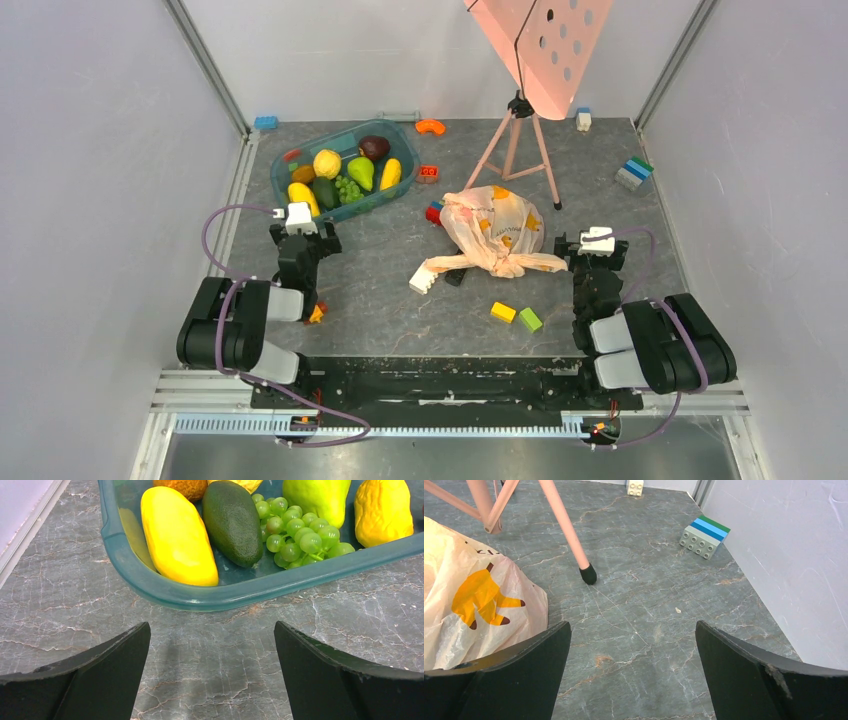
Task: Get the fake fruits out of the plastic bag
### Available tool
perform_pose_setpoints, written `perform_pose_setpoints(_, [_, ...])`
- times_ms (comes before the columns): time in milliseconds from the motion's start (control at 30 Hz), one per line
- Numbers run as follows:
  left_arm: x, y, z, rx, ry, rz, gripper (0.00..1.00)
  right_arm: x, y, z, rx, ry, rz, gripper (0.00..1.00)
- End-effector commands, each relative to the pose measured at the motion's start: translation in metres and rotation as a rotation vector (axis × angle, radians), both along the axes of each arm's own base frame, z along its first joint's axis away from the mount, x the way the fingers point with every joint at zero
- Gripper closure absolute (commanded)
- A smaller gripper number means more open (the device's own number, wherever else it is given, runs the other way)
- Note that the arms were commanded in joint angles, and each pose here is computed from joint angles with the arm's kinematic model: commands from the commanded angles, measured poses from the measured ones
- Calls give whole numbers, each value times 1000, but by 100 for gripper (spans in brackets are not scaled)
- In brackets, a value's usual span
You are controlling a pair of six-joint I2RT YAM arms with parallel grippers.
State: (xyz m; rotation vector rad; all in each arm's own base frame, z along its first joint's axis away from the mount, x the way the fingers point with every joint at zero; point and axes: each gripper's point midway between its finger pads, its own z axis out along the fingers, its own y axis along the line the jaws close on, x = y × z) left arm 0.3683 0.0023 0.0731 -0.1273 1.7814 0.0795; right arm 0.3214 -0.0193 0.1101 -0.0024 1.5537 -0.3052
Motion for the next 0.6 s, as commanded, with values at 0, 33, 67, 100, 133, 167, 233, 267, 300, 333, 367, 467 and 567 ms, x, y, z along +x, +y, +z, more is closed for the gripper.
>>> perform_pose_setpoints(0, [9,1,17,32,-55,-6,0,-27,-3,-23,-16,56,6,2])
perform_pose_setpoints(33, [9,2,17,32,-56,-5,0,-27,-3,-23,-16,55,5,2])
perform_pose_setpoints(67, [9,1,17,31,-56,-7,0,-27,-3,-23,-16,55,6,2])
perform_pose_setpoints(100, [9,2,17,32,-56,-5,0,-27,-4,-24,-17,56,4,2])
perform_pose_setpoints(133, [9,1,17,31,-56,-6,0,-27,-3,-24,-17,57,6,2])
perform_pose_setpoints(167, [9,1,17,31,-56,-7,0,-27,-3,-24,-17,57,5,2])
perform_pose_setpoints(233, [9,1,17,32,-56,-7,0,-27,-3,-24,-17,57,5,2])
perform_pose_setpoints(267, [10,1,17,32,-57,-6,0,-27,-3,-24,-17,57,7,2])
perform_pose_setpoints(300, [10,2,17,32,-55,-6,0,-27,-3,-24,-17,57,6,2])
perform_pose_setpoints(333, [10,2,16,32,-54,-6,0,-27,-3,-24,-17,57,6,2])
perform_pose_setpoints(367, [9,2,17,31,-56,-5,0,-27,-3,-24,-17,57,6,2])
perform_pose_setpoints(467, [8,-2,19,38,-67,-29,0,-30,-3,-21,-17,42,9,2])
perform_pose_setpoints(567, [8,-9,24,42,-59,-71,0,-31,4,-18,-34,31,54,2])
